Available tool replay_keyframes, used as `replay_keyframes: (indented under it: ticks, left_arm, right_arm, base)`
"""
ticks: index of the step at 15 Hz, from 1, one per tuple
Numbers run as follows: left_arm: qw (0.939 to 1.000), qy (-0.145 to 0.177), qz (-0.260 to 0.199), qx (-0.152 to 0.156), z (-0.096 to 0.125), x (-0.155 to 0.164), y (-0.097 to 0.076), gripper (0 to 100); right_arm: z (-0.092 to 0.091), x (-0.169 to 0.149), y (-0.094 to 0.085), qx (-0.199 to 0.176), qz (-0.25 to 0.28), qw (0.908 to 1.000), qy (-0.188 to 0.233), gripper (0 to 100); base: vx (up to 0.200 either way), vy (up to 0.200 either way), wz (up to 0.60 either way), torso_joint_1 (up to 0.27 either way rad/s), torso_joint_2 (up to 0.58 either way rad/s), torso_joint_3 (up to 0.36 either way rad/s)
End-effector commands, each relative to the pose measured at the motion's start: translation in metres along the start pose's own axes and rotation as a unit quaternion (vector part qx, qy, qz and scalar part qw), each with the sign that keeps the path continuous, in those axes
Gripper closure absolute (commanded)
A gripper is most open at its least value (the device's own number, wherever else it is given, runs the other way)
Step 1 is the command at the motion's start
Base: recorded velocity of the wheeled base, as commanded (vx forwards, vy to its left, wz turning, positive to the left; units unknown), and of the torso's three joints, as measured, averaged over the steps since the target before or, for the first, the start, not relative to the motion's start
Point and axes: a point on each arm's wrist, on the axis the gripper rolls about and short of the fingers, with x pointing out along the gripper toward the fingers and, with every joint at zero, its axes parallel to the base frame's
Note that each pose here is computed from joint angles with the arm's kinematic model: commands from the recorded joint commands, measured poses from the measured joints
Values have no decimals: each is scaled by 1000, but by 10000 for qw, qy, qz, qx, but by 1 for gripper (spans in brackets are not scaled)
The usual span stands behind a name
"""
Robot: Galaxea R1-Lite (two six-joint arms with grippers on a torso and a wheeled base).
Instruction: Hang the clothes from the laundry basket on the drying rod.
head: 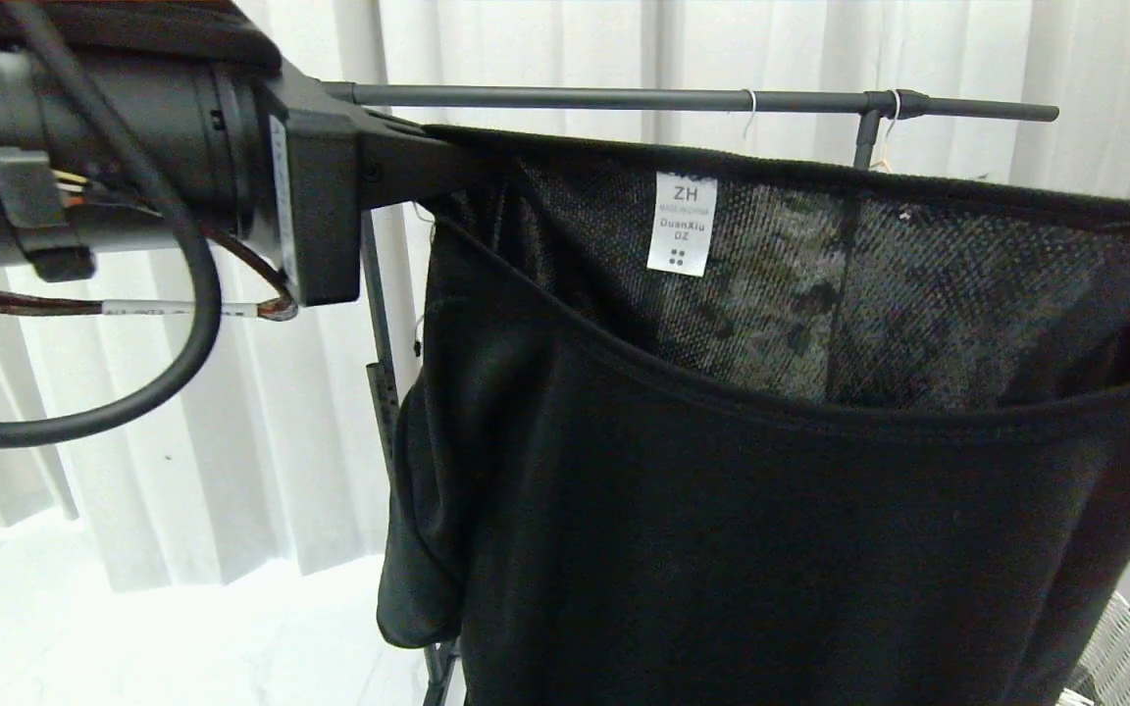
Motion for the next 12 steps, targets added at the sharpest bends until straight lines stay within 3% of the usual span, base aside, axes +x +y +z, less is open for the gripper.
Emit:
replay_keyframes:
  ticks: [1, 8, 10, 12]
  left_arm:
    - [9999, 39, -123, 18, 2, 18, -3, 100]
    - [9996, 197, 180, -15, -2, 13, -3, 100]
    - [9985, 488, 228, -47, -6, -2, -6, 100]
    - [9968, 739, -20, -290, -7, -25, -14, 100]
  right_arm:
    - [2, 9, 23, 34, 772, 9970, 51, 100]
    - [3, 13, 24, 59, 738, 9973, 32, 100]
    - [2, 18, 11, 154, 261, 9995, 109, 100]
    - [5, 27, -1, 160, -143, 9998, 30, 100]
  base:
    - [0, 0, 0, 0, 0, 0]
    - [0, 0, 0, 0, 0, 0]
    - [0, 0, 0, 0, 0, 0]
    - [0, 0, 0, 0, 0, 0]
